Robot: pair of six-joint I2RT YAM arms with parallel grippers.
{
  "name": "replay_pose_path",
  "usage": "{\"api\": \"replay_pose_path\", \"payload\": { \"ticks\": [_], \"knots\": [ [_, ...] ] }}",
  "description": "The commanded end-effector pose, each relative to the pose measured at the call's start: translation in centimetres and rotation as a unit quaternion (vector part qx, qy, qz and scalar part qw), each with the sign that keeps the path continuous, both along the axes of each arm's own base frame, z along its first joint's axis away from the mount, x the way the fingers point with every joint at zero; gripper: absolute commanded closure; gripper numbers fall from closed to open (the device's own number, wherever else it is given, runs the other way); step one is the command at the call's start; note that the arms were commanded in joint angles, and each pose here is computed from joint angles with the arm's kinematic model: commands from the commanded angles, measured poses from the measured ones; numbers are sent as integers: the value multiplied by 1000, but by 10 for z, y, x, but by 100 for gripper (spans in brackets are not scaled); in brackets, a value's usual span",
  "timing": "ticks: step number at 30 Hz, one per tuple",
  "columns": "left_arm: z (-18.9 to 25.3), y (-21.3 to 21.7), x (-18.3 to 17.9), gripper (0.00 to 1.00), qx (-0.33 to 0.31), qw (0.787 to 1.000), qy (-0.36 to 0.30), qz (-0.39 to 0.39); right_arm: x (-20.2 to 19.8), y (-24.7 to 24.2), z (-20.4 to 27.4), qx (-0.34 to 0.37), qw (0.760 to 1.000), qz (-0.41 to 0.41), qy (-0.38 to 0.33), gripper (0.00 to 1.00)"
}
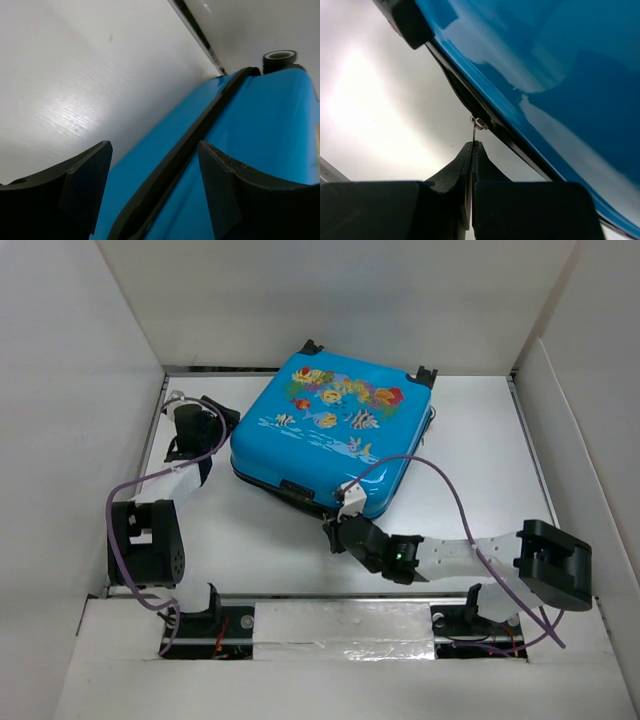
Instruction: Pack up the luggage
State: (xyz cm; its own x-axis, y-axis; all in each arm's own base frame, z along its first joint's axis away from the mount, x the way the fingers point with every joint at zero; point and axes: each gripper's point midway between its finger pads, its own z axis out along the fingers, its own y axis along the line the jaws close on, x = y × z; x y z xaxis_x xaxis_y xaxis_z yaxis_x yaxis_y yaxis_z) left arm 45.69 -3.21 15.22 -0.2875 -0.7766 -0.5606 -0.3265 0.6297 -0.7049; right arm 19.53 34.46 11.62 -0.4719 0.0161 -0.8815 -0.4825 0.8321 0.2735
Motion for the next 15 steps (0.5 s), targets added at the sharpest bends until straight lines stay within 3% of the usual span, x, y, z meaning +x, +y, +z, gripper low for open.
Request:
{"api": "replay_pose_path", "payload": {
  "ticks": [1, 7, 15],
  "knots": [
    [15, -52, -5, 34, -13, 995, -26, -97, -12, 54, 47, 70, 995, 66, -20, 100],
    [7, -98, -29, 34, -12, 986, -31, -162, -2, 98, 65, 68, 992, 95, -49, 100],
    [-6, -113, -65, 33, -28, 976, -31, -214, 4, 167, 109, 82, 973, 183, -112, 100]
  ]
}}
